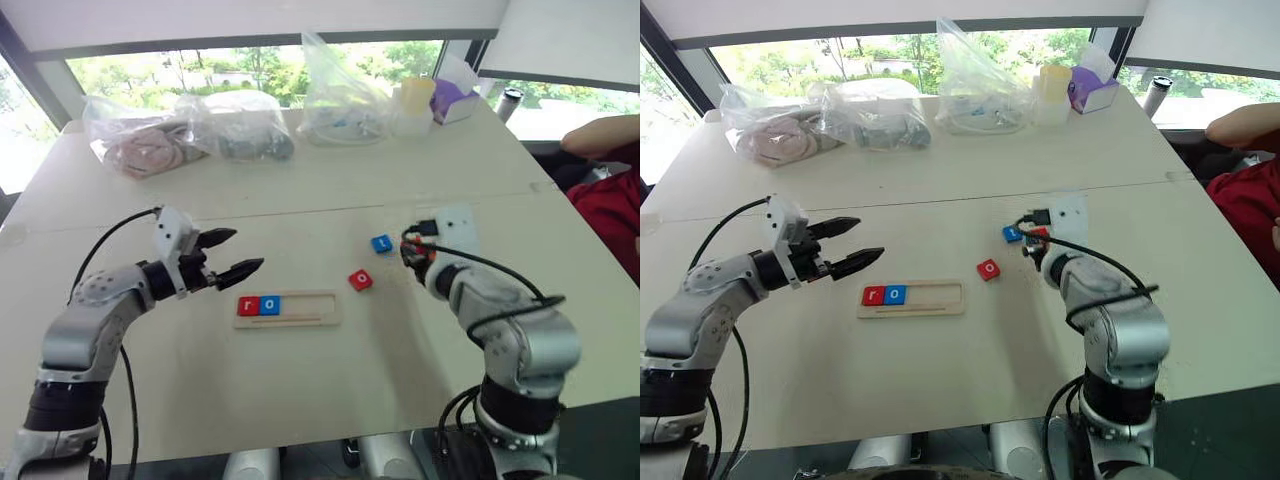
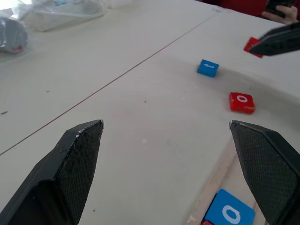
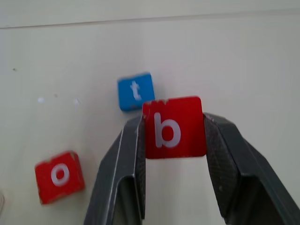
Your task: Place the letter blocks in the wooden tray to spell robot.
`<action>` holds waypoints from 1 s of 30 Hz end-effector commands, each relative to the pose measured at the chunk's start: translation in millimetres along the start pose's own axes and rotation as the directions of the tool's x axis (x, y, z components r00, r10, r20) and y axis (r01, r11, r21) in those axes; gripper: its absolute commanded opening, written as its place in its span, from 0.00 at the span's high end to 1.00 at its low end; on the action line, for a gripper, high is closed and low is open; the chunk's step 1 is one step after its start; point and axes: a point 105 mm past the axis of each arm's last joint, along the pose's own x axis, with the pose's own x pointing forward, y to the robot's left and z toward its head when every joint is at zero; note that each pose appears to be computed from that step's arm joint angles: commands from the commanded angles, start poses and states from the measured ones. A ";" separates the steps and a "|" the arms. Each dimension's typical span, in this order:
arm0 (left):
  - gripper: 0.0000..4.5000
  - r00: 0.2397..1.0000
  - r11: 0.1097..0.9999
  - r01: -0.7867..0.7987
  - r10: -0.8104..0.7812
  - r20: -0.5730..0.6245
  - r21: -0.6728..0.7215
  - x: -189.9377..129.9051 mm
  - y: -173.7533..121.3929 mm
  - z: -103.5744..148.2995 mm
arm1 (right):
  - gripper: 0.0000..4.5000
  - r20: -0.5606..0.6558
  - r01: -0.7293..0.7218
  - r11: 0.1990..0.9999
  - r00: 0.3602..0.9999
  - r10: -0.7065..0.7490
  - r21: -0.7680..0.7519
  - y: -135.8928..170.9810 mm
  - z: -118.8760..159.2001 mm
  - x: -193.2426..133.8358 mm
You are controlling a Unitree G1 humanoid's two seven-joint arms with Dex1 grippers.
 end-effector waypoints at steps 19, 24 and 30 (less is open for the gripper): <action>0.00 0.998 0.997 0.053 -0.051 -0.043 0.050 1.1 1.8 -1.0 | 0.01 -0.045 0.030 0.997 0.999 -0.027 0.075 10.7 -14.8 -8.9; 0.00 0.996 0.996 0.070 -0.066 -0.063 0.063 -7.8 0.9 7.7 | 0.01 0.071 -0.055 0.998 0.996 0.057 -0.028 -0.9 18.3 -16.7; 0.00 0.960 0.965 0.257 -0.247 -0.128 0.061 -7.7 -34.8 18.2 | 0.01 0.156 -0.431 0.854 0.859 0.487 -0.292 -6.1 40.8 -29.3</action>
